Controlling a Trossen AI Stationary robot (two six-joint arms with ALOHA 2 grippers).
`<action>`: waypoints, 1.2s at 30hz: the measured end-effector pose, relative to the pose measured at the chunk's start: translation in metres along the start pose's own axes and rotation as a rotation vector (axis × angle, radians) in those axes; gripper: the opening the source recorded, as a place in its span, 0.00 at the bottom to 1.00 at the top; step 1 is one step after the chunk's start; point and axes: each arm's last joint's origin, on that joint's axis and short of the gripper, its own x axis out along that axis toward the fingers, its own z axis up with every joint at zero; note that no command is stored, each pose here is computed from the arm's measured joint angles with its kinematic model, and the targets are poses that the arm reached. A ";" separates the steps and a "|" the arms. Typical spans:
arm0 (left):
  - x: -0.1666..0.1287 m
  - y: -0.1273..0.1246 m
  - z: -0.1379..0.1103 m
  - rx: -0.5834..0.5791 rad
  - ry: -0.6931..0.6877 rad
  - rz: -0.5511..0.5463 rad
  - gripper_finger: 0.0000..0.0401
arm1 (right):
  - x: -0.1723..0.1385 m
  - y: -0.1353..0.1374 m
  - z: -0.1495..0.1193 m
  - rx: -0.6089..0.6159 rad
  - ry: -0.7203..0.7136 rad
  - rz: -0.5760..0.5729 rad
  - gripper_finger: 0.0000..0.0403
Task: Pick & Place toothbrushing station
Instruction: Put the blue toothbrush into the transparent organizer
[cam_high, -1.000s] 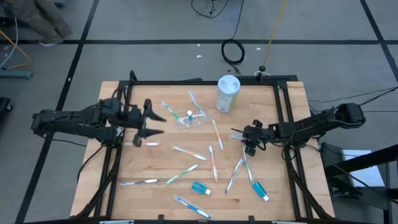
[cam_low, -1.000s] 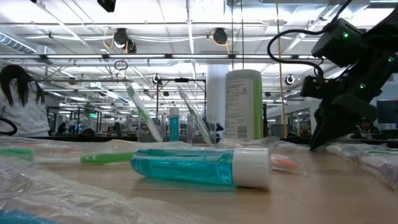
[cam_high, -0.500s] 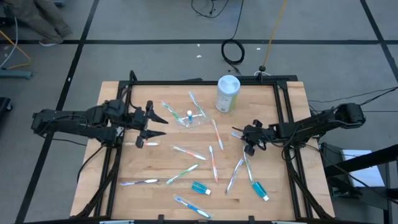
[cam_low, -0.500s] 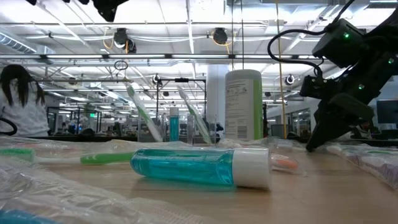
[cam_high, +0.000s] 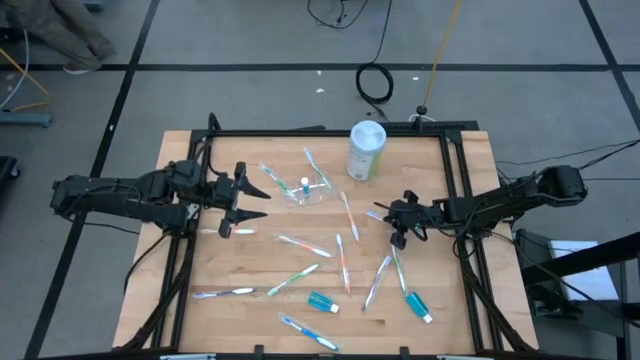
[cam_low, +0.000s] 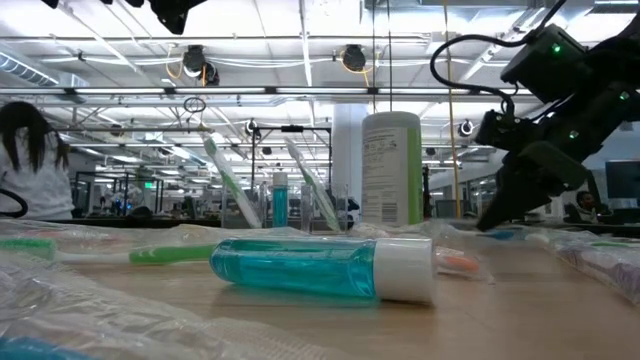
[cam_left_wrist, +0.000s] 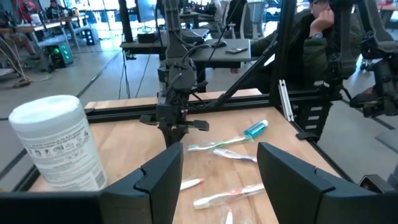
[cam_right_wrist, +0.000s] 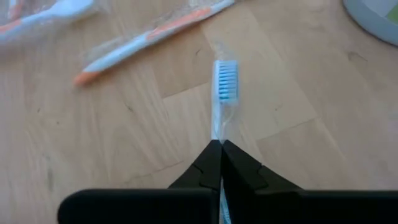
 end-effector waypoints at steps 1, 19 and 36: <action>0.000 0.000 0.000 0.001 0.000 0.000 0.53 | 0.000 0.000 0.001 -0.001 -0.004 0.001 0.00; 0.000 0.000 -0.003 0.001 0.034 0.006 0.53 | -0.031 0.013 0.076 -0.089 -0.488 -0.033 0.00; 0.008 0.015 -0.021 -0.151 0.179 0.516 0.53 | -0.034 0.015 0.082 -0.071 -0.557 0.012 0.00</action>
